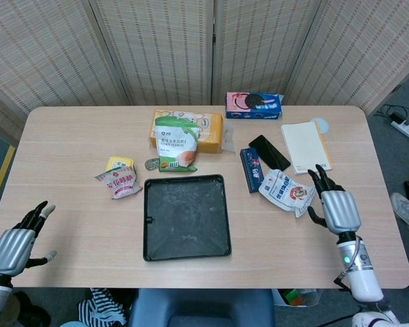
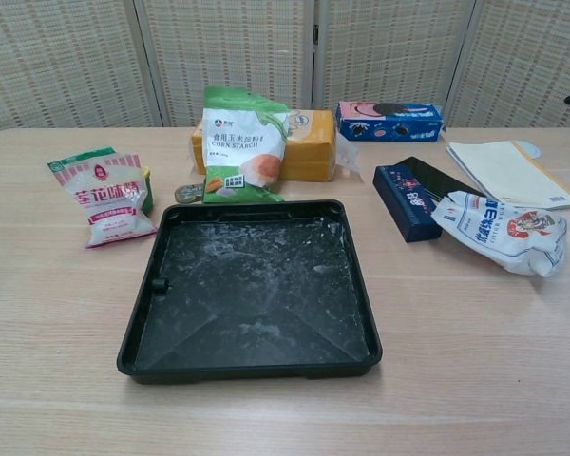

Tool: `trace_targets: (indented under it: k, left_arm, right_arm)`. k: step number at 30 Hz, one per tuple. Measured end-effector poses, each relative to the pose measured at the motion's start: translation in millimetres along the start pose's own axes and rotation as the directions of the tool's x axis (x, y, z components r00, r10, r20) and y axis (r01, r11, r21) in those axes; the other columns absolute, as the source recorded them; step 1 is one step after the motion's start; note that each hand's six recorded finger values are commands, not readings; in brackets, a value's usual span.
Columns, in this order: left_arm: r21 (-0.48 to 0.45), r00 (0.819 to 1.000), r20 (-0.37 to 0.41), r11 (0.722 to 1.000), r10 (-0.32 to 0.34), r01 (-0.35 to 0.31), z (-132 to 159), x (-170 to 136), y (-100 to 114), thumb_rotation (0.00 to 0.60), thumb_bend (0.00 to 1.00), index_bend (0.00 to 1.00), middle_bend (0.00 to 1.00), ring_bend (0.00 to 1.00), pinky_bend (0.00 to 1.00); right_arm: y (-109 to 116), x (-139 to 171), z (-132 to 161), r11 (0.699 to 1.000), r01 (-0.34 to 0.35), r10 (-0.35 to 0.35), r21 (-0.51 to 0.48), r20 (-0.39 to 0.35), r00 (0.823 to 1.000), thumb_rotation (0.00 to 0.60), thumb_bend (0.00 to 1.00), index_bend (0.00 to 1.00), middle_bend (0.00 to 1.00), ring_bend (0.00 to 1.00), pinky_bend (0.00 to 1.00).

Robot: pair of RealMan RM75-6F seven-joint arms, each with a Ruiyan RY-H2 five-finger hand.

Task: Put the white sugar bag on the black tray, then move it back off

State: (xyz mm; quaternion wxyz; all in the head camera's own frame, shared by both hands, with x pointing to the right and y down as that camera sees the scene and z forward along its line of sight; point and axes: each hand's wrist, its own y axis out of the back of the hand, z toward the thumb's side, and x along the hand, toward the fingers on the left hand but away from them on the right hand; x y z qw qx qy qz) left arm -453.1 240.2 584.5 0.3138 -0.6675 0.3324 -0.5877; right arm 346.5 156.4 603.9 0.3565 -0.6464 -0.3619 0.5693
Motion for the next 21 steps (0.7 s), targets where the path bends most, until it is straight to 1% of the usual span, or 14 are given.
trace_targets:
  k: [2,4,7,11,15,17,21]
  left_arm:
    - [-0.001,1.0,-0.001,1.0,0.017,-0.017,0,0,3,0.6,0.22,0.05,0.01,0.13,0.39]
    - [-0.002,0.999,0.0,0.999,0.037,-0.037,0,-1,6,0.6,0.22,0.05,0.01,0.12,0.39]
    - [-0.001,0.998,0.003,0.998,0.061,-0.061,0,-3,9,0.6,0.22,0.05,0.01,0.12,0.39]
    - [0.008,0.996,0.021,0.997,0.081,-0.081,3,-5,10,0.6,0.22,0.05,0.01,0.11,0.37]
    - [0.016,0.996,0.033,0.996,0.088,-0.088,6,-3,8,0.6,0.22,0.05,0.01,0.09,0.34]
    - [0.02,0.995,0.034,0.996,0.091,-0.092,5,-2,7,0.6,0.22,0.05,0.01,0.08,0.32]
    - [0.026,0.995,0.027,0.995,0.092,-0.093,4,-3,6,0.6,0.22,0.05,0.01,0.08,0.31]
  right_arm:
    - [8,18,-5,0.999,0.031,-0.03,0.041,-0.001,1.0,0.6,0.4,0.0,0.0,0.11,0.23]
    - [10,38,-14,0.995,0.05,-0.051,0.084,0.007,0.999,0.6,0.4,0.0,0.0,0.1,0.21]
    - [3,53,-28,0.991,0.065,-0.069,0.121,0.028,0.997,0.6,0.4,0.0,0.0,0.08,0.18]
    - [-12,71,-53,0.982,0.088,-0.099,0.166,0.063,0.993,0.6,0.4,0.0,0.0,0.05,0.12]
    - [-21,88,-69,0.977,0.107,-0.124,0.184,0.078,0.989,0.6,0.39,0.0,0.0,0.02,0.04]
    - [-20,92,-69,0.979,0.123,-0.137,0.165,0.073,0.988,0.6,0.4,0.0,0.0,0.01,0.03]
    - [-20,93,-66,0.98,0.122,-0.134,0.16,0.065,0.989,0.6,0.4,0.0,0.0,0.0,0.02]
